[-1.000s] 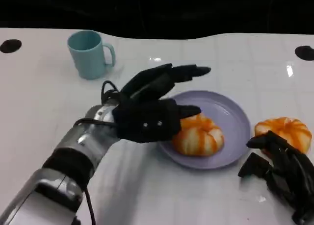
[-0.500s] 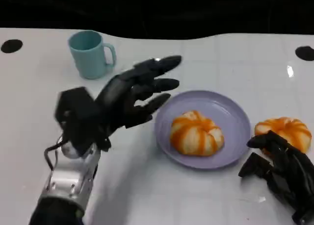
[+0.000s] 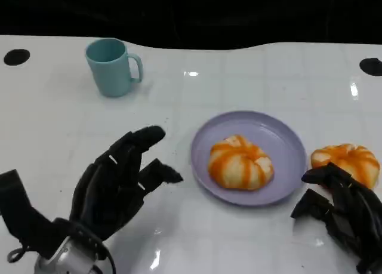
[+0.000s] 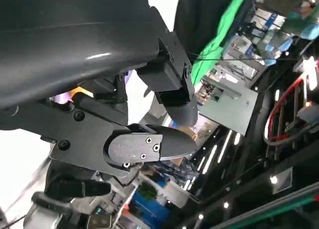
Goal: Grasp the bread from the table and place it into the plate.
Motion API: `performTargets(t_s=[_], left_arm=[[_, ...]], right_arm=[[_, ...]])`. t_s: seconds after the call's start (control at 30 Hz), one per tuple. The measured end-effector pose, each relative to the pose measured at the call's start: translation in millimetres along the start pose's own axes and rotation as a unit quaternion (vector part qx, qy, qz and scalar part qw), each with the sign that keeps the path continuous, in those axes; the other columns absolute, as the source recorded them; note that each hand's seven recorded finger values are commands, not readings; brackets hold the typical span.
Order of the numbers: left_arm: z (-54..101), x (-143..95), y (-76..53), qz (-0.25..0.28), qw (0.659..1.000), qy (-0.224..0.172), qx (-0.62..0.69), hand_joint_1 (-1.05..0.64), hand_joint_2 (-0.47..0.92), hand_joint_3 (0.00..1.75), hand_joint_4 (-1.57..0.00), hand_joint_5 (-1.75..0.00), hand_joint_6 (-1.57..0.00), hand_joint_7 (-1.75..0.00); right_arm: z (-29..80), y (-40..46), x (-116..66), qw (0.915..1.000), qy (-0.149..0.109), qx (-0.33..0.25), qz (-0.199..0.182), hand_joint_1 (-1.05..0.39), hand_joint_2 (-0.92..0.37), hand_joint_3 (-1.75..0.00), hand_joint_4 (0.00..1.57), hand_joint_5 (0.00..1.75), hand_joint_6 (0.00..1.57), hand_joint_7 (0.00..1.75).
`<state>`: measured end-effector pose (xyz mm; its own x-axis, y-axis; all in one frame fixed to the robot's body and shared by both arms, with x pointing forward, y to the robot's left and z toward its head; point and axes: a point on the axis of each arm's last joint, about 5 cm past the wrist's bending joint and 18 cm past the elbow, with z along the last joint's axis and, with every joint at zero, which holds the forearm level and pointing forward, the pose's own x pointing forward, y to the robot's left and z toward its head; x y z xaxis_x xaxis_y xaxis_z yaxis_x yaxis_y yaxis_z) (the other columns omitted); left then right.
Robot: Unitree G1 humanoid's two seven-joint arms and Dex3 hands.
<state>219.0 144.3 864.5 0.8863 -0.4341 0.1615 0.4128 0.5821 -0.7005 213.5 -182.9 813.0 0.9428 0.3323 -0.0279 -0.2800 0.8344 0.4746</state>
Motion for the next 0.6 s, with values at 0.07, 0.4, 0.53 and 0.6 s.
performTargets(t_s=[0.07, 0.4, 0.53, 0.6], left_arm=[[0.7, -1, -1.1, -0.003, 1.000, -0.001, -0.005, -0.58, 0.92, 0.35, -0.78, -1.70, -0.69, -1.37], [-6.5, -31, -4.3, 0.030, 0.998, 0.007, -0.060, -0.54, 0.92, 0.30, -0.92, -1.75, -0.68, -1.74], [-9.6, -38, -3.8, 0.045, 0.997, 0.011, -0.063, -0.54, 0.92, 0.30, -0.90, -1.75, -0.67, -1.75], [-10.3, -38, -3.2, 0.049, 0.997, 0.011, -0.058, -0.54, 0.92, 0.30, -0.89, -1.75, -0.66, -1.75]], right_arm=[[0.0, 0.2, 0.2, 1.0000, 0.000, 0.000, 0.001, -0.53, -0.92, -0.20, 0.65, 1.55, 0.62, 1.21], [-1.6, 0.9, -1.1, 1.0000, -0.002, -0.001, -0.004, -0.53, -0.92, -0.22, 0.64, 1.56, 0.62, 1.20], [-1.6, 0.7, -2.0, 1.0000, -0.002, -0.001, -0.005, -0.53, -0.92, -0.21, 0.63, 1.56, 0.61, 1.20], [-1.3, 0.8, -2.0, 1.0000, -0.001, 0.000, -0.004, -0.53, -0.92, -0.20, 0.63, 1.56, 0.62, 1.20]])
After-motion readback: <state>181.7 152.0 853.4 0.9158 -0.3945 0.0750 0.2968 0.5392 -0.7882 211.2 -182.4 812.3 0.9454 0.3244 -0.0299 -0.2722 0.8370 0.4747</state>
